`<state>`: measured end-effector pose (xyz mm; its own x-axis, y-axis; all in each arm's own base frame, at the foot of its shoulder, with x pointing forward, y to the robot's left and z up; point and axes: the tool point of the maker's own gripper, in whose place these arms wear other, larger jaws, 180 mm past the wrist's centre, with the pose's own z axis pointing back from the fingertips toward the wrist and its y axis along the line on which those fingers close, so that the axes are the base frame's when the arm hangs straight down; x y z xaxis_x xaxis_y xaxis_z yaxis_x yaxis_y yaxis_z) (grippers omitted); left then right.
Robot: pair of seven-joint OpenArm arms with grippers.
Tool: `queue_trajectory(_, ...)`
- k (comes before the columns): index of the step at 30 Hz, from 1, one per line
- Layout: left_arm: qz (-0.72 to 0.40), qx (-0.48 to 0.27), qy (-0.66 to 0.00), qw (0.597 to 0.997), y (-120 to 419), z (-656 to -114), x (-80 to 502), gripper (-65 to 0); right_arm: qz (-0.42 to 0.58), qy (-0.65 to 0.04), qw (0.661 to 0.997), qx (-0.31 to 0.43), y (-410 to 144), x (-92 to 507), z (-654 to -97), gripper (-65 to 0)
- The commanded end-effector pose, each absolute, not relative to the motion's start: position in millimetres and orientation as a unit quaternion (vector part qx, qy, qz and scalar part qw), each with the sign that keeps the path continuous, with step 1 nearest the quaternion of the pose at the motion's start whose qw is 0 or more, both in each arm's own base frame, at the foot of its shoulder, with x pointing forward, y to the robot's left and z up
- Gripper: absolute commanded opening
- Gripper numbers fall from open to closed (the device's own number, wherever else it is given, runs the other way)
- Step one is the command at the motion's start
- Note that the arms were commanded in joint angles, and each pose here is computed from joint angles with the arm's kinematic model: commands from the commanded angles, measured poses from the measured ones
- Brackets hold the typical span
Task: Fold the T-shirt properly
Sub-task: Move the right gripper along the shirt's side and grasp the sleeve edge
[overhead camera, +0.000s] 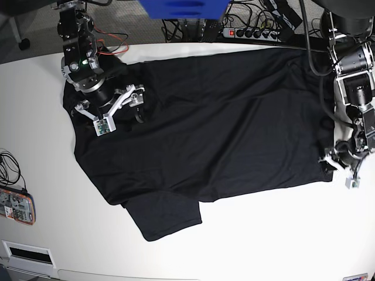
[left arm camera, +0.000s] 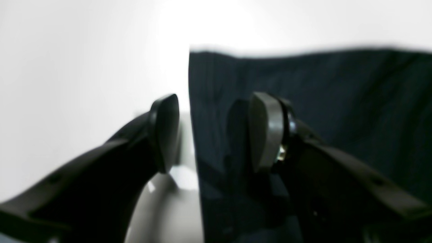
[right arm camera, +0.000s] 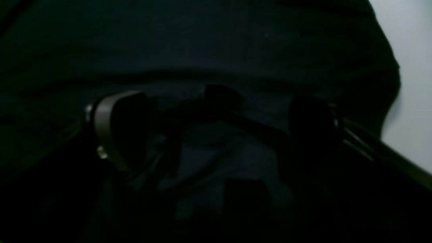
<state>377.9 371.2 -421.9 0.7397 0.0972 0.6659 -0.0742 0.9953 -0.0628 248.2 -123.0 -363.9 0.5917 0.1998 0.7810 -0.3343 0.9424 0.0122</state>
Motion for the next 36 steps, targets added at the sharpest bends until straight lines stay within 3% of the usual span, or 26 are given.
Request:
queue_trajectory(1,0.048,-0.008,-0.386,0.921,382.5,-401.7,391.2,-33.1,0.151,-0.450,0.877,0.078,-123.8,256.1,-350.8,-3.7)
queue_trajectory(22,0.049,-0.043,-0.364,0.929,344.1,-433.8,381.7,-34.2,0.156,-0.446,0.878,0.076,-125.8,253.8,-352.4,-3.7)
queue_trajectory(25,0.049,-0.043,-0.364,0.929,345.0,-433.5,381.6,-44.1,0.156,-0.446,0.878,0.076,-125.8,253.8,-352.4,-3.7)
queue_trajectory(28,0.050,-0.041,-0.364,0.929,346.3,-433.2,381.4,-63.3,0.157,-0.448,0.877,0.075,-125.9,255.8,-351.0,-3.7)
queue_trajectory(36,0.054,-0.039,-0.369,0.927,349.4,-430.2,382.6,-65.0,0.164,-0.475,0.863,0.052,-131.1,304.1,-319.6,-3.7)
